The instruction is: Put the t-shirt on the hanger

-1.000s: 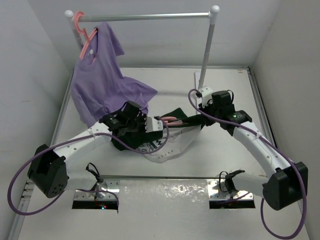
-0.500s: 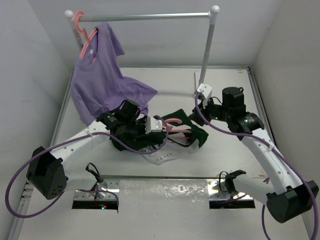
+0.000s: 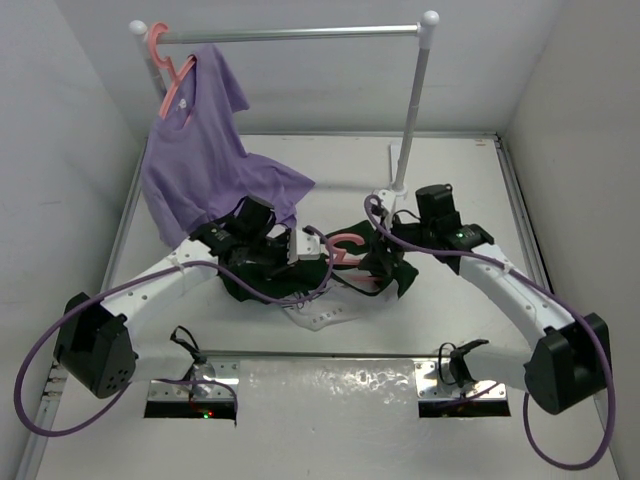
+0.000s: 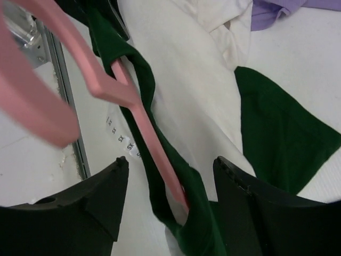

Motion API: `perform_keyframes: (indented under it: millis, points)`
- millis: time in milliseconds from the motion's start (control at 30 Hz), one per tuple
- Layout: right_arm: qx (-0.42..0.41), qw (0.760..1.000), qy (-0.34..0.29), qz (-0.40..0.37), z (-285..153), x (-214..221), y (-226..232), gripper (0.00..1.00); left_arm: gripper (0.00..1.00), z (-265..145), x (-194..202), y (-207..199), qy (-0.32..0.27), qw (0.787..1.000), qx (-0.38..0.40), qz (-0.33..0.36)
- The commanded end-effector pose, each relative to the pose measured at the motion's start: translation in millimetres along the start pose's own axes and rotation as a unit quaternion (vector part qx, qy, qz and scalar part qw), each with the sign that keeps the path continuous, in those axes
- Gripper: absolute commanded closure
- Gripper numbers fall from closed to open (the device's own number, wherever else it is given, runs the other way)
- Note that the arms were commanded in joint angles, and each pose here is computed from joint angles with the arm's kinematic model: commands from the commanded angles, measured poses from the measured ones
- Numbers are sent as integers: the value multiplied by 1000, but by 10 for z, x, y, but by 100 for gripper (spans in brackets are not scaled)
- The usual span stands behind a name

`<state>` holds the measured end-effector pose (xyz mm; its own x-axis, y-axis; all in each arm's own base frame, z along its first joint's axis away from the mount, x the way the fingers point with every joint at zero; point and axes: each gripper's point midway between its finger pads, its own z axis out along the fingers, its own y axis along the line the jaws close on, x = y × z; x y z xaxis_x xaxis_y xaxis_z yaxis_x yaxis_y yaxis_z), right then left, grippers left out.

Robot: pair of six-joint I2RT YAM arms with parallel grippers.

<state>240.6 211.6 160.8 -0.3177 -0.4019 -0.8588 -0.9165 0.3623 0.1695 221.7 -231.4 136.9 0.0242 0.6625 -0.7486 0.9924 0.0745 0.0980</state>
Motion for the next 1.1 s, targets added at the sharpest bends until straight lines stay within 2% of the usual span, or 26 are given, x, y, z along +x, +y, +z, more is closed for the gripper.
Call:
perform_keyframes:
  millis: [0,200,300,433,600,700,733,767,800,900,933,967,1000,1033,1067]
  points:
    - [-18,999,-25,-33,193,-162,-3,38,100,-46,-293,66,-47,999,4,18]
    - [-15,999,-26,-22,392,-85,-73,44,100,-64,-344,101,-53,998,-1,14]
    - [-17,999,-29,-20,444,-70,-68,52,100,-76,-355,130,-58,998,-3,7]
    - [-21,999,-36,-9,474,-53,-47,65,100,-87,-385,155,-69,998,-5,-9]
    - [-32,999,-33,6,472,-3,10,98,100,-125,-421,188,-85,996,-1,-19]
    - [-39,998,-40,6,443,-18,65,100,100,-116,-420,162,-89,996,6,-19]
    - [-43,998,-43,7,432,-31,95,100,89,-117,-423,154,-91,996,8,-17]
    - [-45,998,-48,5,409,-61,115,100,74,-111,-414,147,-90,996,10,-18]
    - [-48,998,-49,9,396,-70,134,100,47,-111,-411,147,-90,996,10,-20]
    - [-46,998,-49,8,354,-68,171,100,3,-128,-430,231,-89,995,-12,-37]
    - [-40,998,-46,10,351,-31,162,100,0,-155,-500,316,-99,994,-32,-38]
    - [-29,998,-47,8,331,-30,142,100,0,-178,-532,369,-103,991,-47,-67]
    - [-11,999,-40,12,329,17,89,100,0,-286,-632,567,-117,986,-97,-65]
    - [-1,999,-41,16,312,28,46,100,0,-395,-661,727,-126,977,-141,-99]
    - [6,999,-39,24,305,53,17,100,0,-469,-786,762,-150,972,-152,-100]
